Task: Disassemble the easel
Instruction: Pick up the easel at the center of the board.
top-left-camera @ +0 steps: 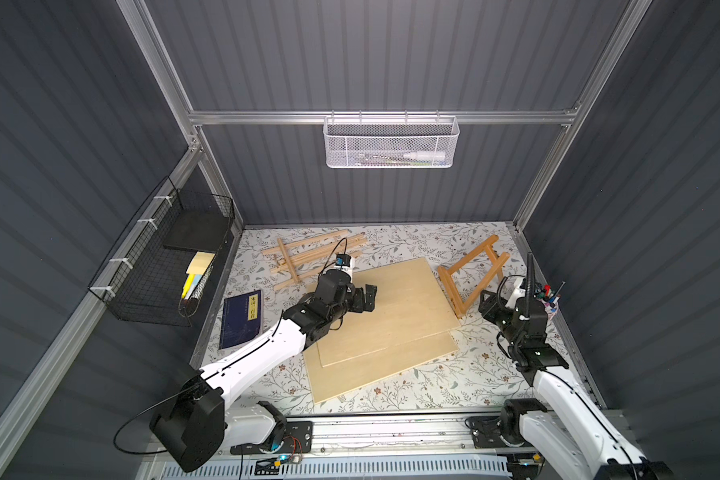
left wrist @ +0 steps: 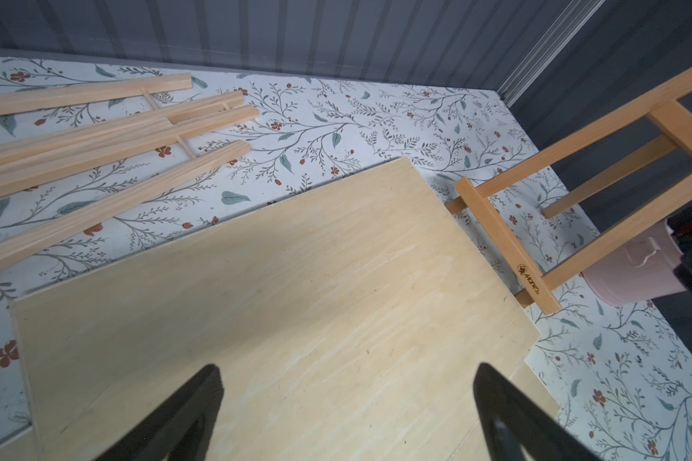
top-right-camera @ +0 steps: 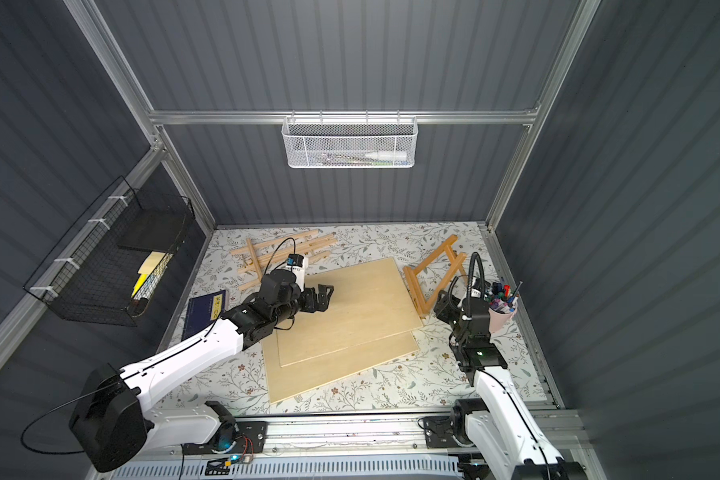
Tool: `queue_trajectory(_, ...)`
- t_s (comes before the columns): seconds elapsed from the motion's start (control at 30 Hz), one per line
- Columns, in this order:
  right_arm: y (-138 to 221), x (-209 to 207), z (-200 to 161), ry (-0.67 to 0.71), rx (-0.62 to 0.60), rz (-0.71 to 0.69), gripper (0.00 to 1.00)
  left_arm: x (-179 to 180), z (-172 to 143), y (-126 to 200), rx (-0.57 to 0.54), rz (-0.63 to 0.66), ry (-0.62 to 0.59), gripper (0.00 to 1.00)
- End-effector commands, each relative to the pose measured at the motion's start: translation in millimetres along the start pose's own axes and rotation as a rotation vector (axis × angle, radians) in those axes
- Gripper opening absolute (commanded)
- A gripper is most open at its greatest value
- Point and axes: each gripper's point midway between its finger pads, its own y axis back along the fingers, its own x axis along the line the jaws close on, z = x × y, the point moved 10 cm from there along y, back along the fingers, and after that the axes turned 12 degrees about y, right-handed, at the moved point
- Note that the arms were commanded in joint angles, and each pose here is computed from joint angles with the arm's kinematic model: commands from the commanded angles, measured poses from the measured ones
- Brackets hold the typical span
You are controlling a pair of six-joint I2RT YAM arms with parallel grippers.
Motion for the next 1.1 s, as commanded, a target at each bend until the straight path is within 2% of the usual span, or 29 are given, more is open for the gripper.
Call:
queue_trajectory(0.0,-9.5,7.6,14.8,-0.017,-0.050,0.057,0.56,-4.8,2.2,8.2,-0.021,-0.041,-0.020,1.00)
queue_trajectory(0.2,-34.7,4.3,13.3,-0.005,-0.059,0.021,0.51,-6.9,4.6,12.4,-0.028,-0.063,-0.024,0.99)
queue_trajectory(0.53,-67.4,6.3,10.9,0.029,-0.059,0.058,0.40,-8.5,4.8,14.9,-0.028,-0.084,-0.030,0.99)
queue_trajectory(0.67,-72.4,7.9,10.1,0.034,-0.079,0.091,0.35,-8.9,5.3,14.9,-0.028,-0.086,-0.032,0.99)
queue_trajectory(0.83,-73.8,7.0,6.8,0.042,-0.076,0.094,0.23,-8.5,5.5,15.0,-0.031,-0.083,-0.031,0.99)
queue_trajectory(1.07,-68.8,7.0,8.7,0.041,-0.095,0.091,0.15,-7.4,3.6,11.7,-0.020,-0.074,-0.031,0.99)
